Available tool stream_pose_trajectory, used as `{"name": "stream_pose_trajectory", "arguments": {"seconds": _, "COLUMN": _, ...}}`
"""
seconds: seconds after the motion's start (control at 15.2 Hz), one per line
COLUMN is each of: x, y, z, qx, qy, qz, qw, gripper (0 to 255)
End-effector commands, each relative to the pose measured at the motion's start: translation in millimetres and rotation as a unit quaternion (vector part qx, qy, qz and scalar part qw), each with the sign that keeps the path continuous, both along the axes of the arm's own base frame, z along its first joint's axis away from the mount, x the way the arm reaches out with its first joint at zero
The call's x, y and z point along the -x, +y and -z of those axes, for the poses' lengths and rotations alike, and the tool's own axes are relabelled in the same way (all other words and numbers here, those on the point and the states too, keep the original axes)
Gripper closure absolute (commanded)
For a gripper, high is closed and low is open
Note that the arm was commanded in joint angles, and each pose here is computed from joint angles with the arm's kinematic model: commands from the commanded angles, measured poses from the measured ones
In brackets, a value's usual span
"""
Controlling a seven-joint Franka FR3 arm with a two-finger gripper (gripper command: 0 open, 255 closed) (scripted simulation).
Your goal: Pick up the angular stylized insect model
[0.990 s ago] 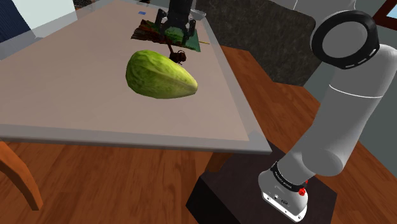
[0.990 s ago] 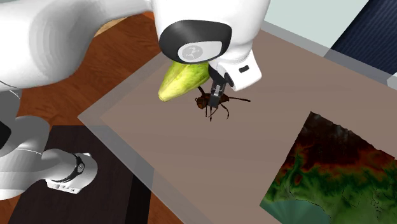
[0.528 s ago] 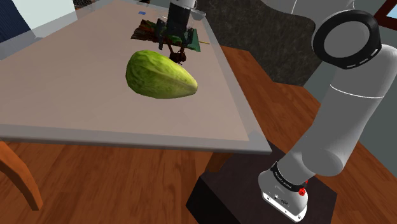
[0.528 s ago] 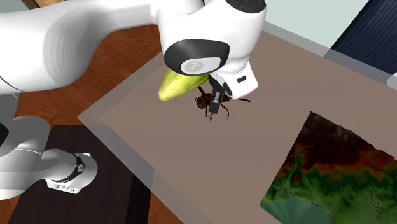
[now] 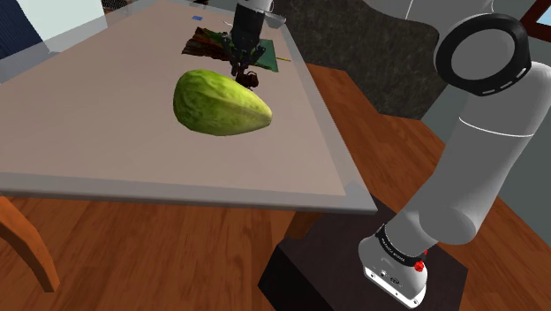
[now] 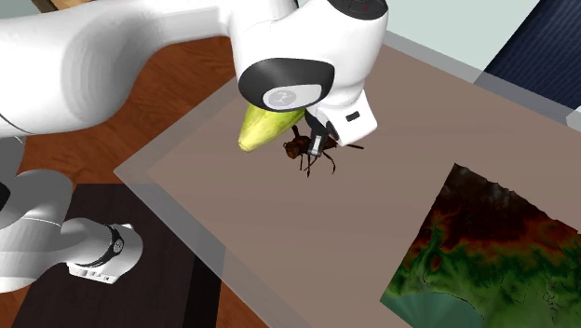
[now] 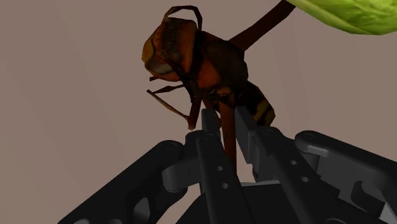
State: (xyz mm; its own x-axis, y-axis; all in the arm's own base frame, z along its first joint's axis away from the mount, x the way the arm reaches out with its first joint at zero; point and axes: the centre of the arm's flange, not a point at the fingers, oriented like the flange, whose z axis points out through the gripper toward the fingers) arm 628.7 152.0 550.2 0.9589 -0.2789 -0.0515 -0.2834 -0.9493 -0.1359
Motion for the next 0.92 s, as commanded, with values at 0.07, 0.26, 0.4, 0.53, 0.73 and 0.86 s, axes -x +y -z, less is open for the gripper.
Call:
{"name": "stream_pose_trajectory", "arguments": {"seconds": 0.07, "x": -2, "y": 1, "z": 2, "qx": 0.0, "qy": 0.002, "qz": -0.001, "qw": 1.0, "gripper": 255}}
{"name": "stream_pose_trajectory", "arguments": {"seconds": 0.26, "x": -2, "y": 1, "z": -14, "qx": 0.0, "qy": 0.002, "qz": -0.001, "qw": 1.0, "gripper": 255}}
{"name": "stream_pose_trajectory", "arguments": {"seconds": 0.4, "x": -2, "y": 1, "z": -24, "qx": 0.0, "qy": 0.002, "qz": -0.001, "qw": 1.0, "gripper": 255}}
{"name": "stream_pose_trajectory", "arguments": {"seconds": 0.53, "x": -2, "y": 1, "z": -35, "qx": 0.0, "qy": 0.002, "qz": -0.001, "qw": 1.0, "gripper": 255}}
{"name": "stream_pose_trajectory", "arguments": {"seconds": 0.73, "x": -2, "y": 1, "z": -51, "qx": 0.0, "qy": 0.002, "qz": -0.001, "qw": 1.0, "gripper": 255}}
{"name": "stream_pose_trajectory", "arguments": {"seconds": 0.86, "x": -2, "y": 1, "z": -61, "qx": 0.0, "qy": 0.002, "qz": -0.001, "qw": 1.0, "gripper": 255}}
